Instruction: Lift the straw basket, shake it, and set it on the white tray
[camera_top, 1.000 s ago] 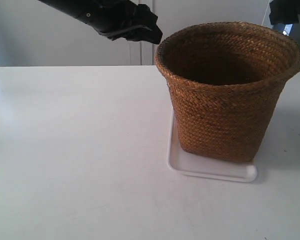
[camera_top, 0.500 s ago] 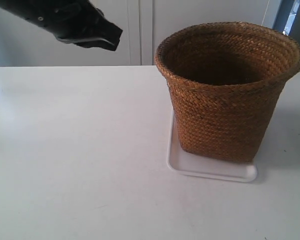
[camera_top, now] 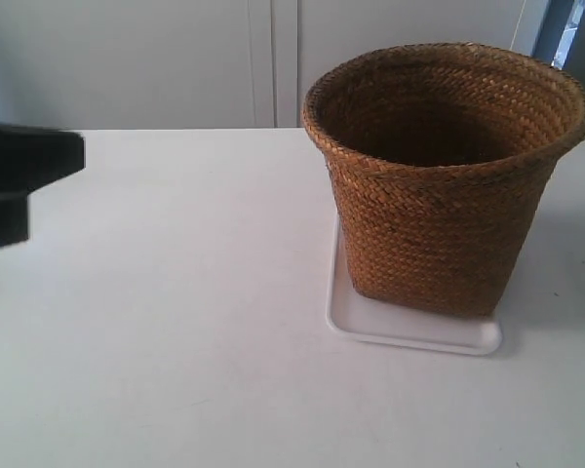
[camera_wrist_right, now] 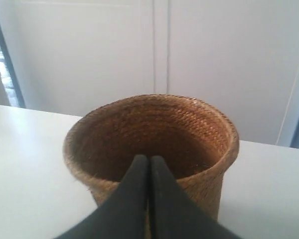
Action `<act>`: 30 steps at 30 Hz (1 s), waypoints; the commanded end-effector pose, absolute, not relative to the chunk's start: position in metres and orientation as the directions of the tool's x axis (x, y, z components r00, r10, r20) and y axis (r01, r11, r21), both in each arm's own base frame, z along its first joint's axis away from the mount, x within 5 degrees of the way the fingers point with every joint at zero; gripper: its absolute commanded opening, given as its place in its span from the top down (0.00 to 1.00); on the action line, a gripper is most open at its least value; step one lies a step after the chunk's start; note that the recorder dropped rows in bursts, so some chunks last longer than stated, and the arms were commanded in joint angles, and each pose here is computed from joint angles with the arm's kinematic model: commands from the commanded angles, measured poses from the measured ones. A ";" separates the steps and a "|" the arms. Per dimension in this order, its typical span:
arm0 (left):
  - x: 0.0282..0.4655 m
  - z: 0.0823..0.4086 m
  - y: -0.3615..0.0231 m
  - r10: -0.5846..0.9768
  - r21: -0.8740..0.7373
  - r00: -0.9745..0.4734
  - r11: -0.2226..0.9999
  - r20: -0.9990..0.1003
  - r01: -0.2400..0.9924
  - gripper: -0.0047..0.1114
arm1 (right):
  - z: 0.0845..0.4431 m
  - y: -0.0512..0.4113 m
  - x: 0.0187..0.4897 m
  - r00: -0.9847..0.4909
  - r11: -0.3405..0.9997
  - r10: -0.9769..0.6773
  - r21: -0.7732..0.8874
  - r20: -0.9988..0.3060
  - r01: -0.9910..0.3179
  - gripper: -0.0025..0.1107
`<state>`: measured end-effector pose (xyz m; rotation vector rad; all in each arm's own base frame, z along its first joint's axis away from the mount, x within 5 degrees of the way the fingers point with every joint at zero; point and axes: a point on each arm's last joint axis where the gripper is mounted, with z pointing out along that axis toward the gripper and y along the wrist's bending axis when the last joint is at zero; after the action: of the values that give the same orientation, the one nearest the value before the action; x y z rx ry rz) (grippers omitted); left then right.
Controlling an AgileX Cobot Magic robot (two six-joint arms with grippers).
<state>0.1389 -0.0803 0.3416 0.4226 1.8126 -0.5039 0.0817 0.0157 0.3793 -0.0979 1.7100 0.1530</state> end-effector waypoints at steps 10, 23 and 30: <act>0.060 0.270 -0.048 -0.075 -0.185 -0.209 0.795 -0.975 0.578 0.96 | 0.323 0.042 -0.002 -0.009 0.956 -0.007 -0.004 -1.000 -0.294 0.97; 0.047 0.247 -0.039 -0.063 -0.123 -0.123 0.808 -0.990 0.576 0.96 | 0.308 0.039 0.008 -0.045 0.960 0.000 0.012 -0.999 -0.280 0.97; 0.047 0.247 -0.039 -0.058 -0.123 -0.130 0.806 -0.990 0.579 0.96 | 0.307 0.040 0.008 -0.052 0.959 0.005 0.020 -0.999 -0.283 0.97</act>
<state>0.0476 -0.0387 0.2480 0.4180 1.6207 -0.5652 0.0082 0.0397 0.3071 -0.2189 1.6206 0.2423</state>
